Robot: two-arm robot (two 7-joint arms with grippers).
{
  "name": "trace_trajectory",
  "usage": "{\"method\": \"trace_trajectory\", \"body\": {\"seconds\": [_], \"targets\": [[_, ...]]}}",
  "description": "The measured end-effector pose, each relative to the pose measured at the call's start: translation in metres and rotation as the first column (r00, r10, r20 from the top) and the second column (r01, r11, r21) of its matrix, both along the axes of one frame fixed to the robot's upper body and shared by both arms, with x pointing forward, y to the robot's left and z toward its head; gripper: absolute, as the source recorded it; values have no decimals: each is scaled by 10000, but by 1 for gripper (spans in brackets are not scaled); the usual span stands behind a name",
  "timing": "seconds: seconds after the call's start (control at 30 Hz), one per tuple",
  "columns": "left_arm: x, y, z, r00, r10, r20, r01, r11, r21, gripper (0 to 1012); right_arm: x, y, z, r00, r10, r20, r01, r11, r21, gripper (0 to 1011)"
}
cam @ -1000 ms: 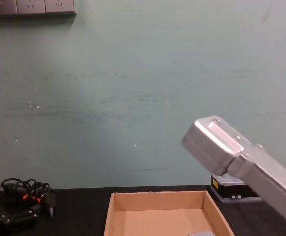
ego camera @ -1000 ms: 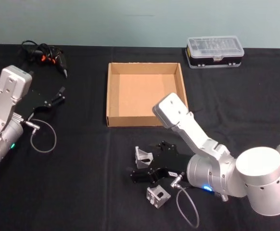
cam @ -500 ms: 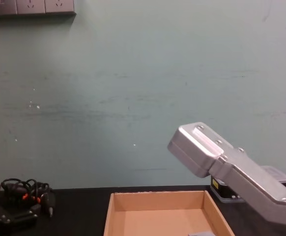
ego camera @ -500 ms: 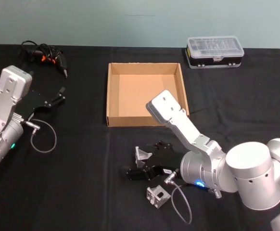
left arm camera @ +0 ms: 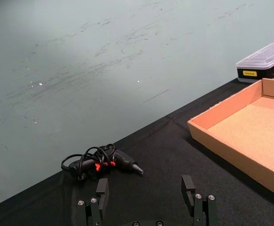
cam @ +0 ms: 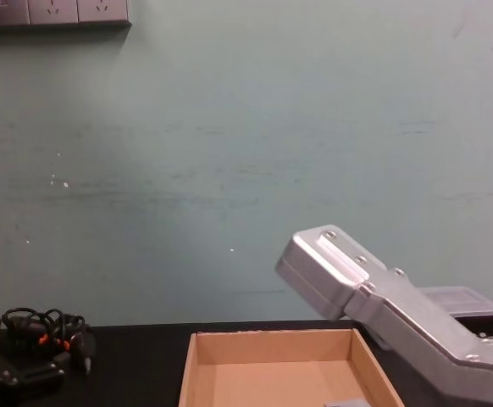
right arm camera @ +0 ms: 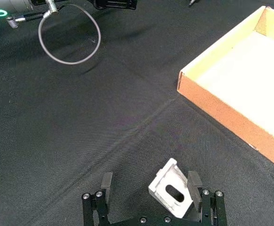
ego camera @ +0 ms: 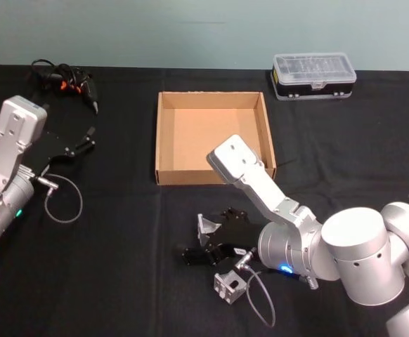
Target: Use one hand to pick up the angle iron from the table and place it into the box.
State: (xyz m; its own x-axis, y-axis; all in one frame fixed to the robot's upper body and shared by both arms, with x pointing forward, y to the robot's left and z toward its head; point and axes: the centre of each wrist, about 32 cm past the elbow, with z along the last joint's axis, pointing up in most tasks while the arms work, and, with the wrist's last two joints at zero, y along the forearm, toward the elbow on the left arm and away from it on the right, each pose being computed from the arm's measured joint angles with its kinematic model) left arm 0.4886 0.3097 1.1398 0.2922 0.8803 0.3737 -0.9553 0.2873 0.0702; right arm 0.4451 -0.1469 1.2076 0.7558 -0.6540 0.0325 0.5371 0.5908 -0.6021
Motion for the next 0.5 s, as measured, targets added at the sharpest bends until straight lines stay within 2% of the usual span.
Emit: {"method": "trace_trajectory", "body": {"seconds": [0.27, 0.43, 0.5], "targets": [[0, 0, 0, 10000, -1, 0, 1, 10000, 0, 1011, 6, 10, -5, 9999, 123, 62, -123, 9999, -53, 995], [0, 0, 0, 10000, -1, 0, 1, 10000, 0, 1011, 9, 18, -21, 9998, 202, 50, -202, 9997, -116, 908], [0, 0, 0, 10000, -1, 0, 1, 10000, 0, 1011, 11, 22, -25, 9998, 210, 20, -209, 9997, -120, 841]]}}
